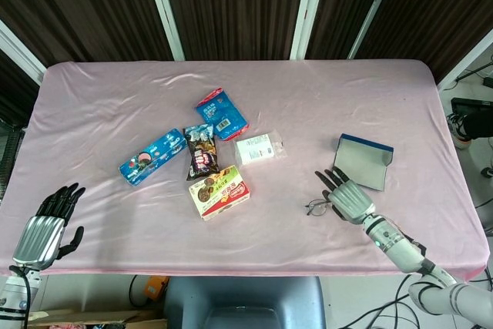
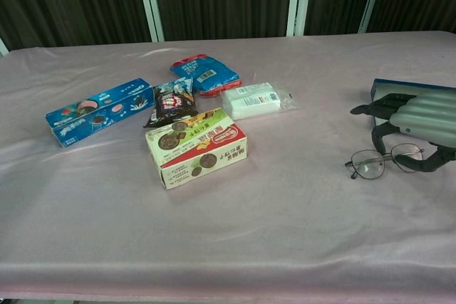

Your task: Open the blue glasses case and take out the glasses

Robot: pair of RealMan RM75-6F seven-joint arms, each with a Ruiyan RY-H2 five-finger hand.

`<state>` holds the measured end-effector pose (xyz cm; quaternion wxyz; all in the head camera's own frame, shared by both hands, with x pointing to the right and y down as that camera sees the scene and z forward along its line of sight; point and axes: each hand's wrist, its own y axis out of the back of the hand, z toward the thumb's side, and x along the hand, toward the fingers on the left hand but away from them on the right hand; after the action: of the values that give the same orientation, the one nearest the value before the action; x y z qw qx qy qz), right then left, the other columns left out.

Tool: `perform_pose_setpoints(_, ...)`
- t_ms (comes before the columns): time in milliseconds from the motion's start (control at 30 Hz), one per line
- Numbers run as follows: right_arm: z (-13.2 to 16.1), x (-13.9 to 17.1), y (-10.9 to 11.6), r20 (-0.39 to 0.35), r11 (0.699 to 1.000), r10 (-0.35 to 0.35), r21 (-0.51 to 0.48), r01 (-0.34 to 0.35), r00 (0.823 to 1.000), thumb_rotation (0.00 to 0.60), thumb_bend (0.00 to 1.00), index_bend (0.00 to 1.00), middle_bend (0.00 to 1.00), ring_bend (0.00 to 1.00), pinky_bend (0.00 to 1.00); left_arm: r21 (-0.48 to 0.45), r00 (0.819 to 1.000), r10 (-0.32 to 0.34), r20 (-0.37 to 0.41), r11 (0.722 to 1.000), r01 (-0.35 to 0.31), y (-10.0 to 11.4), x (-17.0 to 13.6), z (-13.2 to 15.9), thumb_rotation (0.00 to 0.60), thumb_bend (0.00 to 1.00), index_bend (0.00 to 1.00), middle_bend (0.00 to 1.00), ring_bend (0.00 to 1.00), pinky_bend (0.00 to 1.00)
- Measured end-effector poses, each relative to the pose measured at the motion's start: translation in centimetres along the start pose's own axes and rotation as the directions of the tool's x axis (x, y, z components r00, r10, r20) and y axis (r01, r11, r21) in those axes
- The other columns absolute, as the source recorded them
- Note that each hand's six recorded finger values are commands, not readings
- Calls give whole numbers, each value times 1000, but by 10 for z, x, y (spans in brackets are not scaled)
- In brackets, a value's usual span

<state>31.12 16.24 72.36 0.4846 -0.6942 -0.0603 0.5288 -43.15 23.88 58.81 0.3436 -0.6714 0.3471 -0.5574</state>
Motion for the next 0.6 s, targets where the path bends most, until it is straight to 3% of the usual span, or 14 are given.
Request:
perform_pose_setpoints(333,2,-2,-5,-1,1000,7,1,-7,1000,600,600,599,0,0,0,-3,1000,-2,1,1000,2,0,0,0,600,443,0,12,21,137)
perform_pose_setpoints(600,2,-3,-5,5,1000,-3,22,3,1000,600,511,652,0,0,0,-6,1000,-5,2,1000,5,0,0,0,600,443,0,12,21,138)
